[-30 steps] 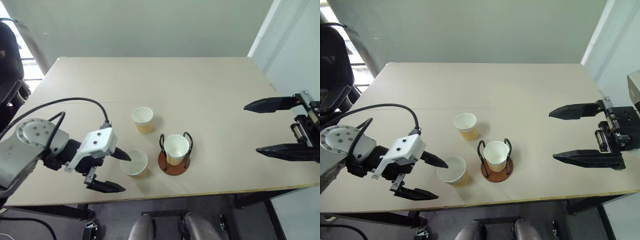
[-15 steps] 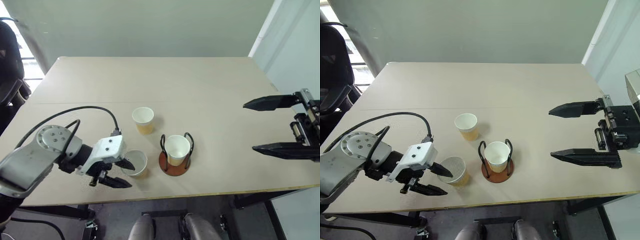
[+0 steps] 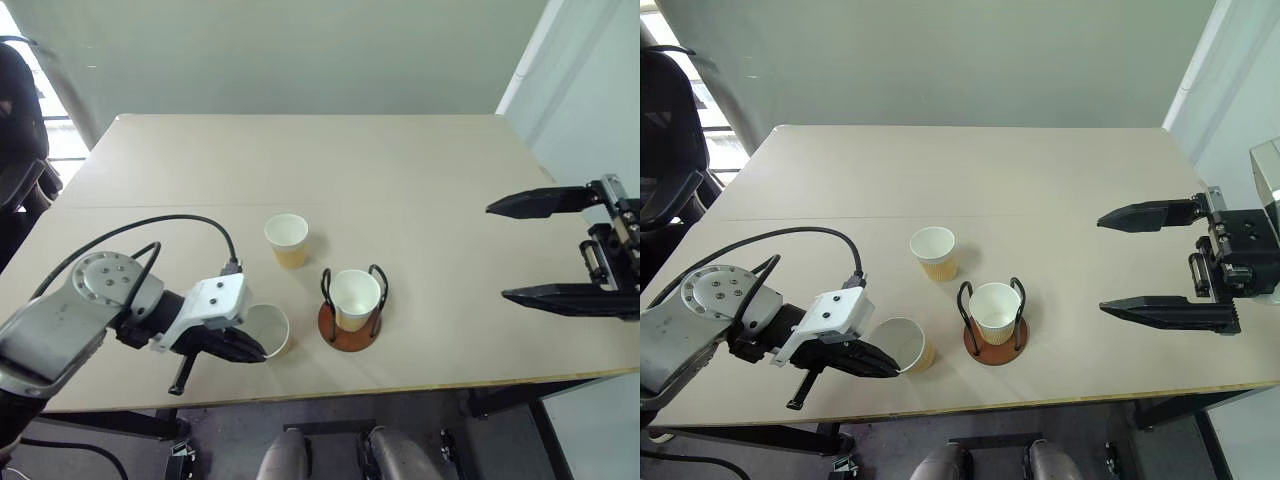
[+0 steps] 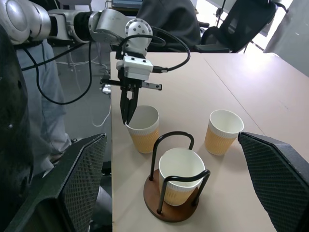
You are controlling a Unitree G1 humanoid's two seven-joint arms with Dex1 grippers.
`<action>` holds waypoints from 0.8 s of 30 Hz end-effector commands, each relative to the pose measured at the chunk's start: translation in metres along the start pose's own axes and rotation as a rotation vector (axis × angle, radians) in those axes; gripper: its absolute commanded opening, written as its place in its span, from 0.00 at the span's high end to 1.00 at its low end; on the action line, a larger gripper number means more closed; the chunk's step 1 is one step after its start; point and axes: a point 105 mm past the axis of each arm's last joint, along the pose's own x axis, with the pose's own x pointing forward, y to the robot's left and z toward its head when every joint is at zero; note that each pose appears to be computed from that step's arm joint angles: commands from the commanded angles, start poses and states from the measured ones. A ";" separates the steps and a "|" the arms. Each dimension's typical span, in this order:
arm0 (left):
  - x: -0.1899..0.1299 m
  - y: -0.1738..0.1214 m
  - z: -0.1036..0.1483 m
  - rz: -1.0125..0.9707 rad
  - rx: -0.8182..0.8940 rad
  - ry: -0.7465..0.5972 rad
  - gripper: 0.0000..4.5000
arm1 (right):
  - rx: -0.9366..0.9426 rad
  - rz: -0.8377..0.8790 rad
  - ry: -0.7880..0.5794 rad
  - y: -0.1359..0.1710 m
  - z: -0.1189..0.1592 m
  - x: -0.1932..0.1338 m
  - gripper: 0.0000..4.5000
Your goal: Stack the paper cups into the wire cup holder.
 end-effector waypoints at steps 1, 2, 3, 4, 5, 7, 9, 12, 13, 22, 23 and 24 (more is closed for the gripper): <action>-0.007 0.003 0.002 0.036 0.023 0.015 0.99 | -0.046 -0.009 0.014 0.000 0.005 -0.001 0.00; -0.009 0.005 0.002 0.048 0.026 0.014 0.99 | -0.047 -0.010 0.015 -0.001 0.005 -0.001 0.00; -0.011 0.007 0.003 0.058 0.028 0.011 0.99 | -0.049 -0.010 0.016 -0.001 0.005 -0.001 0.00; -0.013 0.009 0.004 0.070 0.032 0.007 0.99 | -0.050 -0.009 0.016 -0.002 0.004 -0.001 0.00; -0.016 0.011 0.006 0.081 0.037 0.005 0.99 | -0.051 -0.009 0.016 -0.002 0.004 0.000 0.00; -0.022 0.015 0.009 0.099 0.044 -0.003 0.99 | -0.053 -0.008 0.019 -0.003 0.004 -0.001 0.00; -0.034 0.019 0.016 0.127 0.053 -0.025 0.99 | -0.055 -0.008 0.020 -0.003 0.003 -0.001 0.00; -0.049 0.024 0.024 0.160 0.072 -0.044 0.99 | -0.056 -0.003 0.012 -0.004 0.005 -0.002 0.00; -0.053 0.025 0.027 0.169 0.080 -0.047 0.99 | -0.055 0.004 0.012 -0.004 0.005 -0.003 0.00; -0.069 0.028 0.037 0.178 0.127 -0.056 0.99 | -0.052 0.005 0.015 -0.003 0.003 -0.006 0.00; -0.077 0.031 0.042 0.201 0.155 -0.051 0.99 | -0.054 -0.006 0.022 -0.005 0.001 -0.006 0.00; -0.083 0.034 0.045 0.217 0.175 -0.048 0.99 | -0.055 -0.013 0.027 -0.006 0.001 -0.007 0.00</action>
